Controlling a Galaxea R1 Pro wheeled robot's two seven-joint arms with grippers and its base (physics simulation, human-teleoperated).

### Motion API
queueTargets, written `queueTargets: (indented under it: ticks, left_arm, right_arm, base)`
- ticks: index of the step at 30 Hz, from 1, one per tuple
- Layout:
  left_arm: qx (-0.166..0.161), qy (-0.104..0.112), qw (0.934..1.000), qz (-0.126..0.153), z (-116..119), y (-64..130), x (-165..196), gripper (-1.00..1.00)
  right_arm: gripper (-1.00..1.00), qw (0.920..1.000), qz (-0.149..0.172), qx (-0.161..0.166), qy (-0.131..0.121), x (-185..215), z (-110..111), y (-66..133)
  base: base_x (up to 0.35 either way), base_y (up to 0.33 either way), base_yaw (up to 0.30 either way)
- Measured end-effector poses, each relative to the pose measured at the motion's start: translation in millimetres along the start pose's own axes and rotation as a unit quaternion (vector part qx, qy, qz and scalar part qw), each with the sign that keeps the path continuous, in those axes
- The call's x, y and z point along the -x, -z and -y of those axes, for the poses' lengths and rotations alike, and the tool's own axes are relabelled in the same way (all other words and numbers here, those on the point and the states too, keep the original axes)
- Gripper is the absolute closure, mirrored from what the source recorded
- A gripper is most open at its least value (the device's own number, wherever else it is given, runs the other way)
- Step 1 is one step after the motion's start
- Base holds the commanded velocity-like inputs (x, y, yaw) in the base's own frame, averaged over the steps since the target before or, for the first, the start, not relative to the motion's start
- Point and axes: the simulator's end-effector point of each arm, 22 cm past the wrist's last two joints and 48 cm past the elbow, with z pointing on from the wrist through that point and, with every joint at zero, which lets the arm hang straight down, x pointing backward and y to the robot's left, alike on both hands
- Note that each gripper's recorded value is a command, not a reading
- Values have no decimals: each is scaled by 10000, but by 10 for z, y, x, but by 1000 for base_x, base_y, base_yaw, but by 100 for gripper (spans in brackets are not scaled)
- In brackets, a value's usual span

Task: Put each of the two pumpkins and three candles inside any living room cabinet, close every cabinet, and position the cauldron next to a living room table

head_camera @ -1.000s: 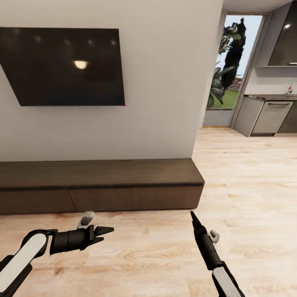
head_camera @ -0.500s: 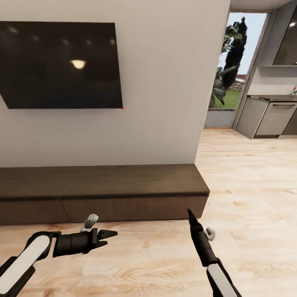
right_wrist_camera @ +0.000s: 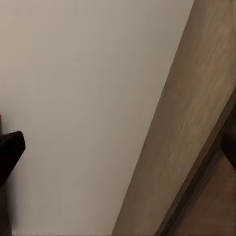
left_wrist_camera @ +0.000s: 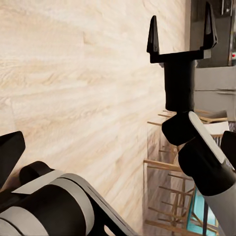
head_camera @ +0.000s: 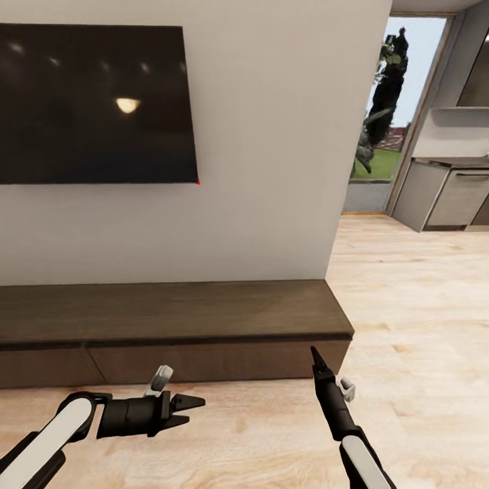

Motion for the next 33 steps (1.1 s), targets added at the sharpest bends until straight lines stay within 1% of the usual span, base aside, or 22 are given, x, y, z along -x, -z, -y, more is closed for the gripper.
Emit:
queueTargets:
  ticks: [5,9,28,33]
  left_arm:
    - [-19,5,10000,-85,10,-41,-63,-100]
    - [-36,-7,9999,-154,26,-72,-114,-100]
    - [-73,-33,9998,-194,-285,-257,-272,-100]
    - [-82,-34,9996,-255,-371,-332,-355,-100]
  right_arm:
    - [-100,9998,-18,-205,-23,-9,100,6]
    - [-100,9997,-20,-237,-31,-9,118,9]
    - [-100,9997,-26,-238,-27,-104,510,79]
    - [-100,9995,-42,-297,-42,-153,682,132]
  base:
    - [44,0,0]
    - [4,0,0]
    - [0,0,0]
    - [0,0,0]
